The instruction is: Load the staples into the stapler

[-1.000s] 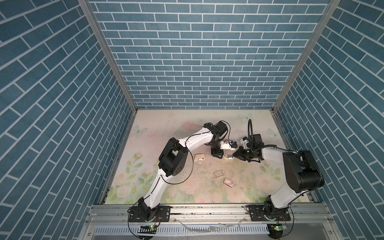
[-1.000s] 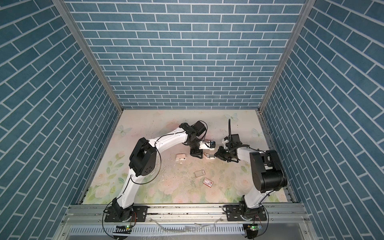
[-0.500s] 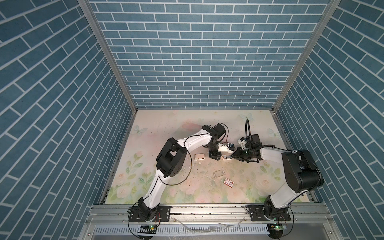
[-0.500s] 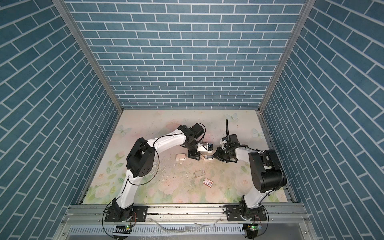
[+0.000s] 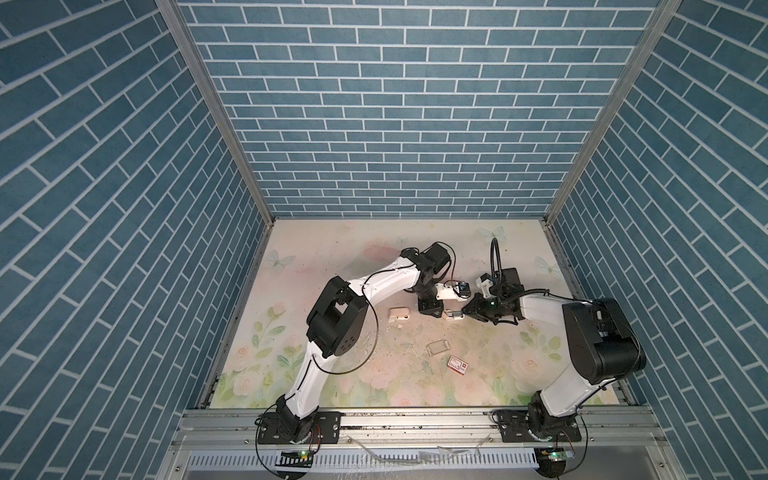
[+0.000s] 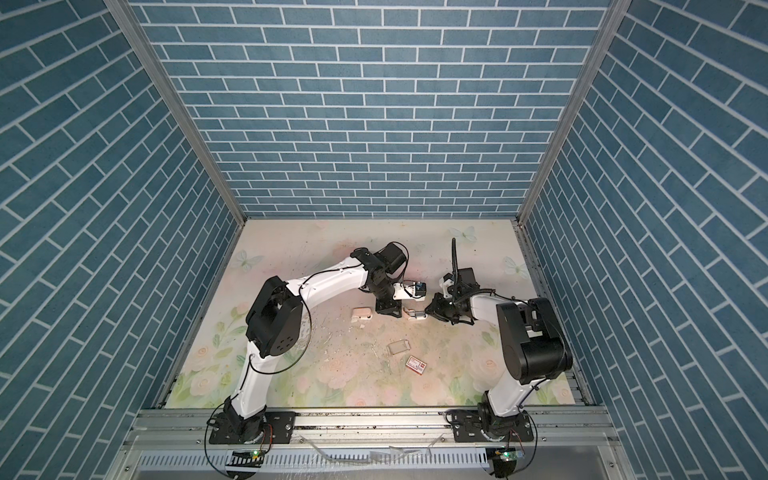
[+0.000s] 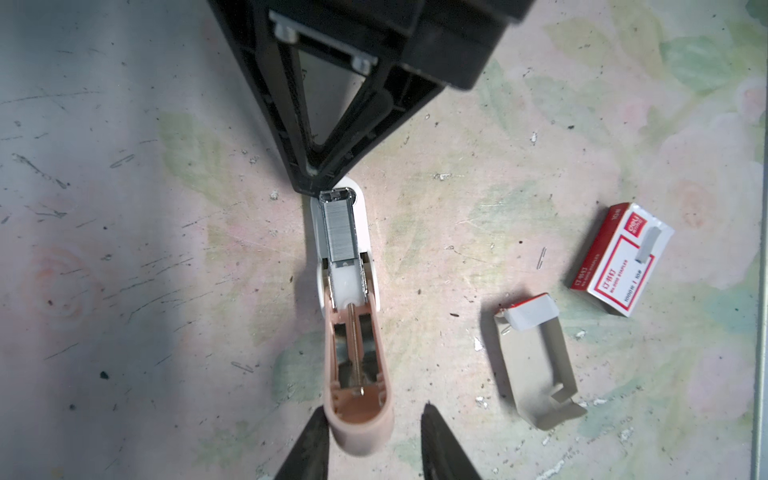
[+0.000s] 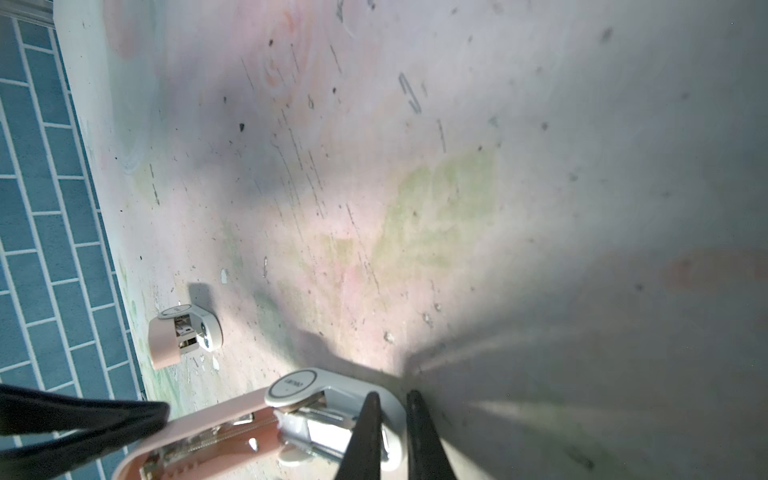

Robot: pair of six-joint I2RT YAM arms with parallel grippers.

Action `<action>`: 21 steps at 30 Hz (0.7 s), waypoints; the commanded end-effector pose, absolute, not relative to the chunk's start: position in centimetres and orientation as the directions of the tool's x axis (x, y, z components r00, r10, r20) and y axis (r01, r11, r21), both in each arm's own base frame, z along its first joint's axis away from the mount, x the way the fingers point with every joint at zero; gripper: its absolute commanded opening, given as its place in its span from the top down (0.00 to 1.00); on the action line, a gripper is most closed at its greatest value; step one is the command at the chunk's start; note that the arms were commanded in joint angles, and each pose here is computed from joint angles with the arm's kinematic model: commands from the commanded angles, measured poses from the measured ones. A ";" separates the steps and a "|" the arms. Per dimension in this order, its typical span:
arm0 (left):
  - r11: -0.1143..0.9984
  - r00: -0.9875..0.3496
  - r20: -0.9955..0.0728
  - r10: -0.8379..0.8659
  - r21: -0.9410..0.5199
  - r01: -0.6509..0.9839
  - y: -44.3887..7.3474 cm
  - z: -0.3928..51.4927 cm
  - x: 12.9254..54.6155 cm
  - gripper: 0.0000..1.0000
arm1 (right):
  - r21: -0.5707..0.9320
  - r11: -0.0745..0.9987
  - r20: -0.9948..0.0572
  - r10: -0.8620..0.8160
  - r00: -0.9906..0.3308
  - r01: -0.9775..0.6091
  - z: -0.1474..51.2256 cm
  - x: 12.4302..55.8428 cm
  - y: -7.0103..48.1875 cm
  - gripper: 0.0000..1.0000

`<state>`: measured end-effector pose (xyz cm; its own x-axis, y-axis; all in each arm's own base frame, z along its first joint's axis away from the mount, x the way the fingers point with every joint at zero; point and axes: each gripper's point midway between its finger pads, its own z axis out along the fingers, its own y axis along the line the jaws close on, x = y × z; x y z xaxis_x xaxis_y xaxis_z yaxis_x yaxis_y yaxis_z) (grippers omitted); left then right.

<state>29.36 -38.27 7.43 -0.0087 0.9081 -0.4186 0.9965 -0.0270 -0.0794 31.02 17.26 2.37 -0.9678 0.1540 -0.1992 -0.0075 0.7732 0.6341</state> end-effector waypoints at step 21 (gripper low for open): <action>-0.008 -0.021 -0.432 0.902 -0.065 0.998 -39.2 7.8 29.6 0.73 | 0.613 0.790 -0.184 0.128 -0.975 -0.011 1.7 29.8 17.0 0.83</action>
<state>29.58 -38.63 7.56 -0.0265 0.9045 -0.4256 0.9972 -0.0056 -0.0739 31.04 17.26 2.39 -0.9675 0.1543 -0.2005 -0.0080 0.7735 0.6338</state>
